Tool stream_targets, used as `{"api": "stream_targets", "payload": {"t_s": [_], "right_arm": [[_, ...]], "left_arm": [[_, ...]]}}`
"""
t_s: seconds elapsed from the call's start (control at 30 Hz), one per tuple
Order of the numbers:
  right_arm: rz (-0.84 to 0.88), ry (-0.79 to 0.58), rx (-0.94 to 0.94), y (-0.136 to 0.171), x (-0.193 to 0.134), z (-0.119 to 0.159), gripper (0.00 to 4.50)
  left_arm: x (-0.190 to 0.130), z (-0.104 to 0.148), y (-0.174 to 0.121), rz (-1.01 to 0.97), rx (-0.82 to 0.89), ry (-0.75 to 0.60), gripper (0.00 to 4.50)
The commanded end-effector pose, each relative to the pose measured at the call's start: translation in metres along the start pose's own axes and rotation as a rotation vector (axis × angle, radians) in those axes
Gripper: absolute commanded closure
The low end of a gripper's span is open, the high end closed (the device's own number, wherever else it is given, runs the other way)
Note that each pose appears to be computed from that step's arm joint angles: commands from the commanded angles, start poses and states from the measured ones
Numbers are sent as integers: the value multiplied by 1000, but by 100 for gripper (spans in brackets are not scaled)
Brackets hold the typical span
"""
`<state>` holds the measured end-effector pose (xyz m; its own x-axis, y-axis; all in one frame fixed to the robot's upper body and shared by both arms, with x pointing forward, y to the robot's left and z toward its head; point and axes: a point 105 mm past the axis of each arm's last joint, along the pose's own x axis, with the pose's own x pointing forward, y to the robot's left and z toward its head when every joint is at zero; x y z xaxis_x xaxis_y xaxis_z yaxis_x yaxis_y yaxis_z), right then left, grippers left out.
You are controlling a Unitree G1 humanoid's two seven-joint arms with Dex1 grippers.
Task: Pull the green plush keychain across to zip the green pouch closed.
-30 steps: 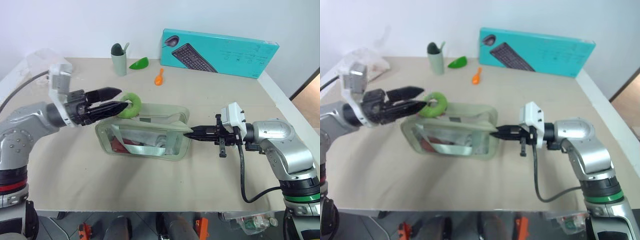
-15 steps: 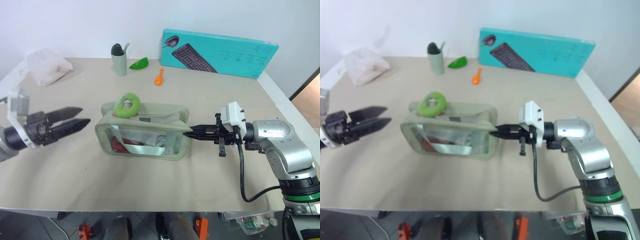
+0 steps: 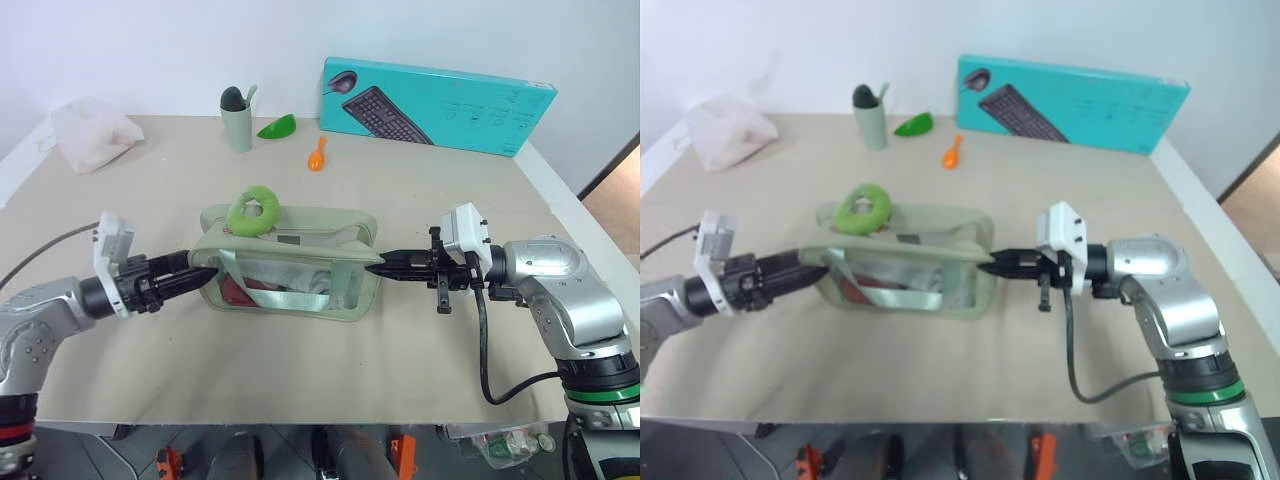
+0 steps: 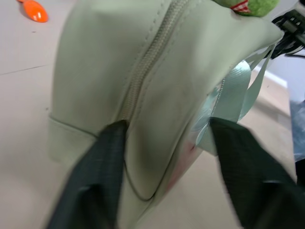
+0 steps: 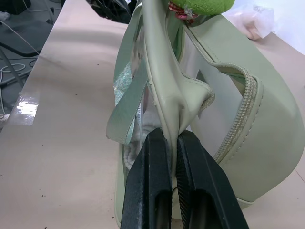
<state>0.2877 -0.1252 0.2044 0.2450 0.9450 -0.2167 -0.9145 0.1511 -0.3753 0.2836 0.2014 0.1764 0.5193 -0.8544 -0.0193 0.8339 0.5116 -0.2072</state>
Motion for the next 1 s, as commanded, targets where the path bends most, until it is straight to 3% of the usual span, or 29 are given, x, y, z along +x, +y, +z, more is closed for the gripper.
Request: {"api": "stream_targets", "payload": {"t_s": [0.03,0.13,0.27,0.43,0.53,0.6,0.7,0.8,1.0], "right_arm": [[-14,-12,-48,-1,-5,12,450],[-14,-10,-47,-1,-5,11,450],[-8,-5,-23,0,-5,9,450],[-59,-14,33,-8,-12,8,287],[-83,-73,45,-10,-24,22,182],[-114,-162,12,-18,-35,46,117],[-107,-282,-23,-23,-40,79,117],[-75,-322,-51,-25,-33,94,117],[29,-101,-316,-28,29,79,117]], "left_arm": [[0,17,-5,-29,44,-43,329],[0,17,-4,-21,53,-32,435],[3,12,-5,-11,74,-4,443],[5,10,-6,-14,79,0,450],[6,10,-7,-18,81,-3,450],[7,10,-8,-23,79,-5,450],[7,6,-10,-32,75,14,450],[7,4,-9,-33,73,24,450],[10,-1,-12,-44,70,29,450]]}}
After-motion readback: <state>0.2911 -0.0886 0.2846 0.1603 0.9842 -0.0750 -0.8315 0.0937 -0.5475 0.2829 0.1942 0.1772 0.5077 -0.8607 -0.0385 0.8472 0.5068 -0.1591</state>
